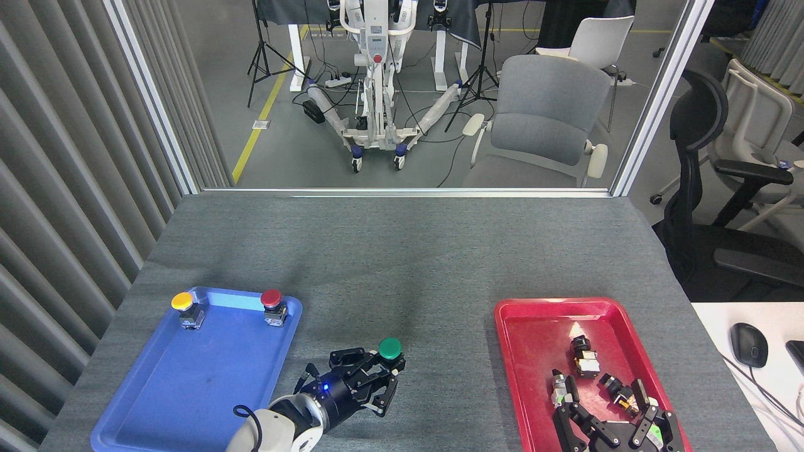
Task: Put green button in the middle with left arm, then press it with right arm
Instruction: 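Carry the green button with the left hand to the table middle, then release the green button and withdraw the left hand to the blue tray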
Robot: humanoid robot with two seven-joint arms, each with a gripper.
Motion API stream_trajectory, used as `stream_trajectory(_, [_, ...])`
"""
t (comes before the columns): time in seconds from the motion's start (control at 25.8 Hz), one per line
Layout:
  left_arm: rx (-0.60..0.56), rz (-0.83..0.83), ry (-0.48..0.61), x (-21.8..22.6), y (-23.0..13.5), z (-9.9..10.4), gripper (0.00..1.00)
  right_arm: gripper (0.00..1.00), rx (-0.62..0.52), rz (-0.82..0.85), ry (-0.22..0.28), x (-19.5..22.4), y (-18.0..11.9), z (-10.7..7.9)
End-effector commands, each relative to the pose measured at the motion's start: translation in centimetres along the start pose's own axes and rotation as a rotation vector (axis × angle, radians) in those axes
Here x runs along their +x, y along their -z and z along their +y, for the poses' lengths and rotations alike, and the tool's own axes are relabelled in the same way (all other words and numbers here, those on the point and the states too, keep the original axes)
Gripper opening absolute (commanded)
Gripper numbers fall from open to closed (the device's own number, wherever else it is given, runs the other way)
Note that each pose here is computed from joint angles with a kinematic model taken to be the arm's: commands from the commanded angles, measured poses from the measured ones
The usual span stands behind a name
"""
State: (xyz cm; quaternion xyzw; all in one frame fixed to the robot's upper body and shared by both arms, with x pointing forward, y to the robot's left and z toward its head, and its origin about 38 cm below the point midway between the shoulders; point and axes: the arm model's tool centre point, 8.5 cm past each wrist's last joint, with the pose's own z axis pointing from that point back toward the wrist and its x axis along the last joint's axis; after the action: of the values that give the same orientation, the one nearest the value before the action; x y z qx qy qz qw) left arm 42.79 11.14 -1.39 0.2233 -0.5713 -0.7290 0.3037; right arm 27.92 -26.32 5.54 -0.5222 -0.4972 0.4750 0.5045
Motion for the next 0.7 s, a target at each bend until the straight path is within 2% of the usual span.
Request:
stream_trajectory(0.0, [-0.004, 0.008, -0.005, 0.1, 0.1, -0.4, 0.0, 1.0, 0.0, -0.002, 0.003, 0.1, 0.1, 0.1])
stream_trajectory(0.15, [0.01, 0.015, -0.02, 0.1, -0.3, -1.0, 0.0, 1.0, -0.001, -0.004, 0.014, 0.5, 0.2, 0.1])
stream_trajectory(0.19, [0.015, 0.022, -0.026, 0.3, -0.4, -1.3, 0.11, 1.0, 0.001, -0.005, 0.014, 0.6, 0.3, 0.1])
stream_trajectory(0.23, [0.022, 0.033, -0.031, 0.4, -0.4, -1.4, 0.27, 1.0, 0.007, -0.006, 0.015, 0.6, 0.2, 0.4])
stream_trajectory(0.31, [0.03, 0.066, -0.042, 0.6, -0.1, -1.5, 0.86, 1.0, 0.017, -0.014, 0.013, 0.9, 0.3, 0.8])
stream_trajectory(0.35, [0.039, 0.083, -0.056, 1.1, 0.3, -1.3, 0.97, 1.0, 0.011, -0.027, 0.016, 1.3, 0.6, 0.7])
stream_trajectory(0.43, [0.021, 0.074, -0.077, 2.3, 0.0, -2.5, 0.99, 1.0, 0.005, -0.041, 0.02, 1.9, 1.1, 0.8])
stream_trajectory(0.66, [0.106, 0.063, -0.053, 4.0, -1.5, -1.1, 0.99, 1.0, 0.005, -0.102, 0.033, 3.2, 1.6, 0.9])
